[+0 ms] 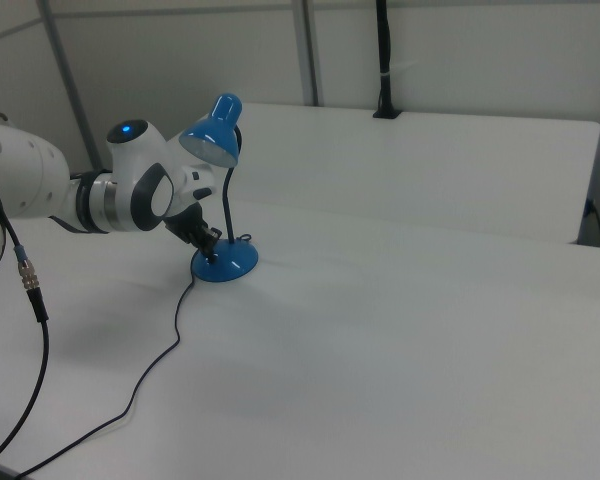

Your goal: Turn on the lamp

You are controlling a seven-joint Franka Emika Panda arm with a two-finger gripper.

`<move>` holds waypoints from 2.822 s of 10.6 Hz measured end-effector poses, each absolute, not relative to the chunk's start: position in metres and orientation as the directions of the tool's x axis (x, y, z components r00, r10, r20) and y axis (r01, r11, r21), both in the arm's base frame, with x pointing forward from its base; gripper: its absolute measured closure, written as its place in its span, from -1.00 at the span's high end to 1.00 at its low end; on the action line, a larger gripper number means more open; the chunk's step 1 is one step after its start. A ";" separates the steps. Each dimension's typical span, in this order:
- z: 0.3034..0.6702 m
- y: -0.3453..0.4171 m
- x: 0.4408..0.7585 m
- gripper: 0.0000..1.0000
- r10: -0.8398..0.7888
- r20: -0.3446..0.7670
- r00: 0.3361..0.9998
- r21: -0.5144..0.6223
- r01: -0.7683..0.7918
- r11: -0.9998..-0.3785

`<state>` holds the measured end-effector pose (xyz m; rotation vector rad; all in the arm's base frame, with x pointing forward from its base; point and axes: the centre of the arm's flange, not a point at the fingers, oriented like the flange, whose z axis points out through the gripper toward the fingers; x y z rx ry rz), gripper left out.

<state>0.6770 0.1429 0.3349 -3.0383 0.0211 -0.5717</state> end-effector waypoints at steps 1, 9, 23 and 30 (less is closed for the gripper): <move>0.335 0.141 0.678 -0.98 -0.025 0.368 0.929 -0.052 -0.007 -0.999; 0.329 0.140 0.682 -0.98 -0.001 0.406 0.914 -0.039 0.016 -0.999; 0.518 0.089 0.579 -0.21 -0.088 0.074 0.993 0.107 -0.096 -0.990; 0.561 0.048 0.556 1.00 -0.078 0.006 0.997 0.115 -0.078 -0.990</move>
